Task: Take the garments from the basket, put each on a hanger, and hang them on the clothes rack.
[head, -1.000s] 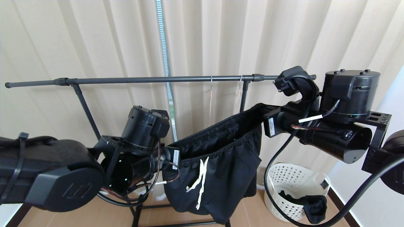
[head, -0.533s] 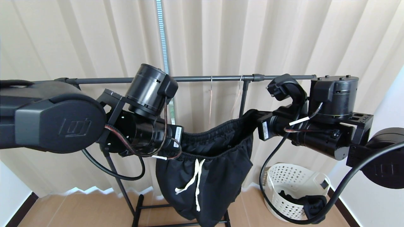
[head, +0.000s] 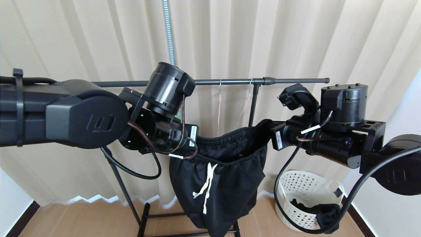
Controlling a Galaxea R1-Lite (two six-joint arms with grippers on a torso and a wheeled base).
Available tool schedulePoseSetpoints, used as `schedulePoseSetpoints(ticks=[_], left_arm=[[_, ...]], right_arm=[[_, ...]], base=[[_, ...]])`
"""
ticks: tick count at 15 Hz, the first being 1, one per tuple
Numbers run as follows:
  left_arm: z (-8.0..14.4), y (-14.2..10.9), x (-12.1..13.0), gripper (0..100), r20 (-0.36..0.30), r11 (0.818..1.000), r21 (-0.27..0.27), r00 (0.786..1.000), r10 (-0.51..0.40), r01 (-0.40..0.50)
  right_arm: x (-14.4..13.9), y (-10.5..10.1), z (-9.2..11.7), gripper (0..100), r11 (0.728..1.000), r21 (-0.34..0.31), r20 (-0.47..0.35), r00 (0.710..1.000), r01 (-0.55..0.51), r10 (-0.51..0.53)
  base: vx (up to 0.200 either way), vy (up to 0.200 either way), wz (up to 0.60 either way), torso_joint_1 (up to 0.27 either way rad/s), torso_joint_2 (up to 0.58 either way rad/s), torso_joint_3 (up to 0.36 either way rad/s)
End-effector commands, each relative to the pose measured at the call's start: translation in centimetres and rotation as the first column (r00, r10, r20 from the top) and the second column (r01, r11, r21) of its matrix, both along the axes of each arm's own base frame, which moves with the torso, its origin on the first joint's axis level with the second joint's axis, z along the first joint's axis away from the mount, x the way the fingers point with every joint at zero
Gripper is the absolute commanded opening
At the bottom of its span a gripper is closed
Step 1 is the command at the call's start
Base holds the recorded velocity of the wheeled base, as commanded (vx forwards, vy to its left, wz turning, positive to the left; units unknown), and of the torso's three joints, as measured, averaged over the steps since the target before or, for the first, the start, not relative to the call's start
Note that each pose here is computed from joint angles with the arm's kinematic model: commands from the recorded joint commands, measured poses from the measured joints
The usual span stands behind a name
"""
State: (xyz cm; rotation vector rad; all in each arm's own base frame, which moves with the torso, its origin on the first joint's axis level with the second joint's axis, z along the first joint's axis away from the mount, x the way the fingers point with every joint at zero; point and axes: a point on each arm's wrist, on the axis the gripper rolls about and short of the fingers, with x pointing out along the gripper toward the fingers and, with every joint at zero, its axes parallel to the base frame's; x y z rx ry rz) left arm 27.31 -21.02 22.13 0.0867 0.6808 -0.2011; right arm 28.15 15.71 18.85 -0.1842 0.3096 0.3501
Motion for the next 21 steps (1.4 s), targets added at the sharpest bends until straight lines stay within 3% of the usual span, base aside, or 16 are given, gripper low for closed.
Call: schedulePoseSetpoints(ticks=[1, 2, 3, 5, 7, 9, 11, 14, 18, 21], left_arm=[[0.3, -0.3, 0.5, 0, 0.012, 1.0, -0.009, 1.0, 0.002, -0.002], [0.6, -0.5, 0.7, 0, 0.022, 1.0, -0.018, 1.0, 0.002, -0.001], [0.8, -0.8, 1.0, 0, 0.034, 1.0, -0.026, 0.999, 0.003, -0.002], [1.4, -1.0, 1.4, 0, 0.052, 0.998, -0.057, 0.999, 0.015, -0.013], [1.9, -1.4, 1.8, 0, 0.067, 0.995, -0.092, 0.997, 0.036, -0.03], [2.0, -1.6, 2.2, 0, 0.072, 0.994, -0.106, 0.996, 0.046, -0.038], [2.0, -1.9, 2.5, 0, 0.074, 0.991, -0.122, 0.996, 0.059, -0.049], [2.3, -1.9, 2.7, 0, 0.08, 0.987, -0.146, 0.994, 0.074, -0.062], [3.1, -2.1, 3.1, 0, 0.1, 0.981, -0.182, 0.991, 0.089, -0.07], [3.3, -2.2, 3.2, 0, 0.105, 0.979, -0.19, 0.99, 0.099, -0.078]], right_arm=[[0.1, -0.1, -0.7, 0, 1.0, -0.016, -0.02, 1.0, 0.002, -0.002], [0.1, -0.3, -1.2, 100, 0.999, -0.039, -0.044, 0.999, 0.004, -0.006], [-0.1, -0.6, -1.9, 100, 0.997, -0.079, -0.074, 0.997, -0.009, 0.003], [-1.1, -1.0, -2.8, 100, 0.994, -0.092, -0.123, 0.991, -0.062, 0.051], [-1.7, -1.1, -4.1, 100, 0.987, -0.069, -0.193, 0.972, -0.146, 0.13], [-2.5, -1.7, -5.4, 100, 0.976, 0.003, -0.27, 0.94, -0.216, 0.209], [-2.6, -1.6, -5.5, 100, 0.966, 0.059, -0.294, 0.92, -0.252, 0.259], [-3.1, -1.1, -5.3, 100, 0.968, 0.145, -0.324, 0.914, -0.207, 0.244], [-6.7, -0.8, -4.9, 100, 0.948, 0.156, -0.332, 0.889, -0.278, 0.316], [-7.8, -0.6, -4.7, 100, 0.938, 0.165, -0.323, 0.881, -0.306, 0.345]], base=[[0.0, 0.0, 0.0, 0.0, 0.0, 0.0], [0.0, 0.0, 0.0, 0.0, 0.0, 0.0], [0.0, 0.0, 0.0, 0.0, 0.0, 0.0], [0.0, 0.0, 0.0, 0.0, 0.0, 0.0], [0.0, 0.0, 0.0, 0.0, 0.0, 0.0], [0.0, 0.0, 0.0, 0.0, 0.0, 0.0], [0.0, 0.0, 0.0, 0.0, 0.0, 0.0], [0.0, 0.0, 0.0, 0.0, 0.0, 0.0], [0.0, 0.0, 0.0, 0.0, 0.0, 0.0], [0.0, 0.0, 0.0, 0.0, 0.0, 0.0]])
